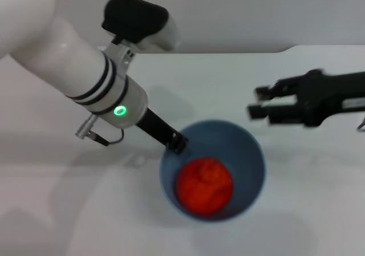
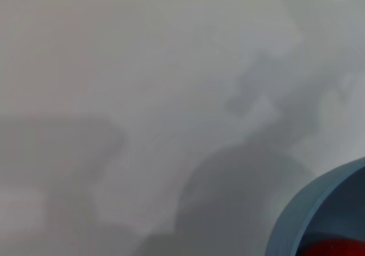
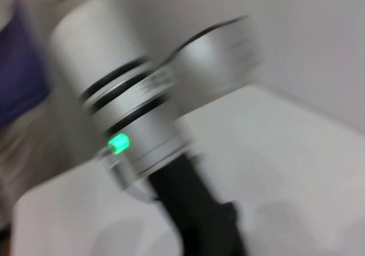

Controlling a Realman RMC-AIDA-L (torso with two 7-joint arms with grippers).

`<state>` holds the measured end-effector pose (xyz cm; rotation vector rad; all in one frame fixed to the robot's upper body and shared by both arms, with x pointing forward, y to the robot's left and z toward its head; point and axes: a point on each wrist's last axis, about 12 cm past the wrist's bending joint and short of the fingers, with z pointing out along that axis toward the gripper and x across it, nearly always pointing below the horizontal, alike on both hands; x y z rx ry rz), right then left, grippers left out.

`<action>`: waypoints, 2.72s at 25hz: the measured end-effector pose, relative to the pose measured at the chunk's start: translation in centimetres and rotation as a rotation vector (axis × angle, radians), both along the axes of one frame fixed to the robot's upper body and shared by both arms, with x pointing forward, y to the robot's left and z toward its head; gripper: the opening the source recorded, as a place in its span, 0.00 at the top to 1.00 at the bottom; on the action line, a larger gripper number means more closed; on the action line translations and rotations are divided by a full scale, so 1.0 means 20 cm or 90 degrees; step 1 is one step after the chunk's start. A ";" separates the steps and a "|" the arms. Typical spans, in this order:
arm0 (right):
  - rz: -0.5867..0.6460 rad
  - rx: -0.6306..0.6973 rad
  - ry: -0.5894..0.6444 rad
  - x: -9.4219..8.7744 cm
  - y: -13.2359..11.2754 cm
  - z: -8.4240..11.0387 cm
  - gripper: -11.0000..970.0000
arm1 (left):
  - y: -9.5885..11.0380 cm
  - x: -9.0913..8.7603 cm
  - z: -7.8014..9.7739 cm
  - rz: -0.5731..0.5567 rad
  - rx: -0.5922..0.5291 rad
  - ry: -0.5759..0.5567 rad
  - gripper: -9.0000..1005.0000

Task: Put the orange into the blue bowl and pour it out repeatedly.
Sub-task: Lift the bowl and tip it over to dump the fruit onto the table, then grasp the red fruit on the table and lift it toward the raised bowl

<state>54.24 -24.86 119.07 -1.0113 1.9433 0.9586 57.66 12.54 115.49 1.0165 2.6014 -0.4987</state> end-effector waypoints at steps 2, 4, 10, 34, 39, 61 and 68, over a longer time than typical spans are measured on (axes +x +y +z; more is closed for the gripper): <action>-0.068 0.020 0.023 0.00 -0.11 0.01 0.54 | 0.04 0.02 0.00 0.022 -0.006 -0.040 0.99; -0.136 0.024 0.056 -0.02 -0.22 -0.01 0.52 | 0.06 0.03 0.01 0.035 -0.011 -0.075 0.99; -0.285 -0.035 0.163 -0.10 -0.47 -0.11 0.52 | 0.08 0.00 0.09 0.055 -0.044 -0.296 0.99; -0.390 -0.007 0.202 -0.21 -0.65 -0.18 0.52 | -0.15 -0.45 -0.37 -0.229 -0.055 -0.978 0.99; -0.390 -0.004 0.201 -0.20 -0.65 -0.19 0.52 | -0.13 -0.49 -0.35 -0.178 -0.014 -1.087 0.99; -0.336 -0.006 0.224 -0.13 -0.54 -0.25 0.52 | -0.08 -0.26 -0.11 -0.009 -0.133 -0.741 0.99; -0.284 -0.014 0.203 -0.09 -0.48 -0.29 0.53 | 0.15 -0.12 0.02 0.038 -0.269 -0.484 0.99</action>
